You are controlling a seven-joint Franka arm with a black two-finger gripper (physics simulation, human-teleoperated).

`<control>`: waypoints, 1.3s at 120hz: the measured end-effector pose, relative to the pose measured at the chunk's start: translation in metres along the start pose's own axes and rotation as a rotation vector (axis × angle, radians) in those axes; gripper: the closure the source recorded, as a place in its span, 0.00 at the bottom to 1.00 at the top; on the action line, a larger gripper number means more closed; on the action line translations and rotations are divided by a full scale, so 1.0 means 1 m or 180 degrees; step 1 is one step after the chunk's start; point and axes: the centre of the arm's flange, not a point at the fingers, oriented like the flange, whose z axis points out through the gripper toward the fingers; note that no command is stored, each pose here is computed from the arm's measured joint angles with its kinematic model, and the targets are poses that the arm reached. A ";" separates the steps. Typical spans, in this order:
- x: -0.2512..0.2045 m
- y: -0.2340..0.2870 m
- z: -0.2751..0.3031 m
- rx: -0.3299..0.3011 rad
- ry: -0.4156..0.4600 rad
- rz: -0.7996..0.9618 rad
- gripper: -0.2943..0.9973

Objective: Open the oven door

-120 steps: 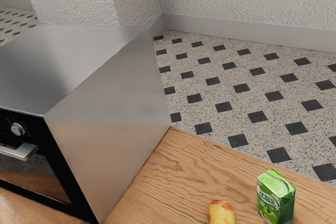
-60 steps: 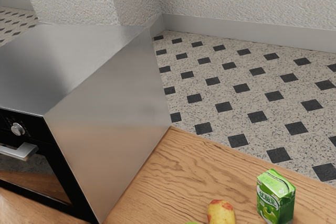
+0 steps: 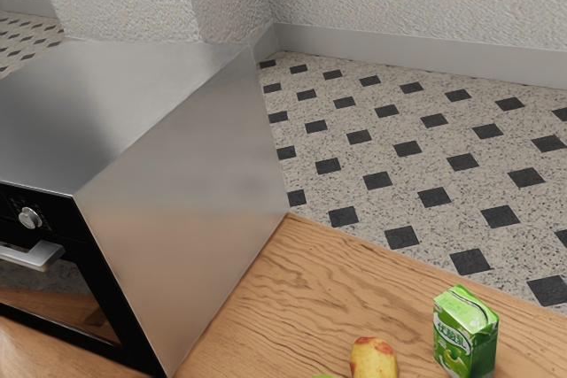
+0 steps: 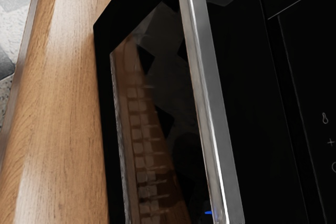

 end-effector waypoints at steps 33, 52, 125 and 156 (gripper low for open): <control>-0.004 0.000 0.016 -0.0005 -0.0026 0.0102 0.23; -0.006 0.002 0.029 0.0001 -0.0042 0.0145 0.23; -0.005 -0.009 0.062 0.0033 -0.0109 0.0113 0.23; 0.002 -0.056 0.068 -0.0171 -0.0198 -0.0055 0.23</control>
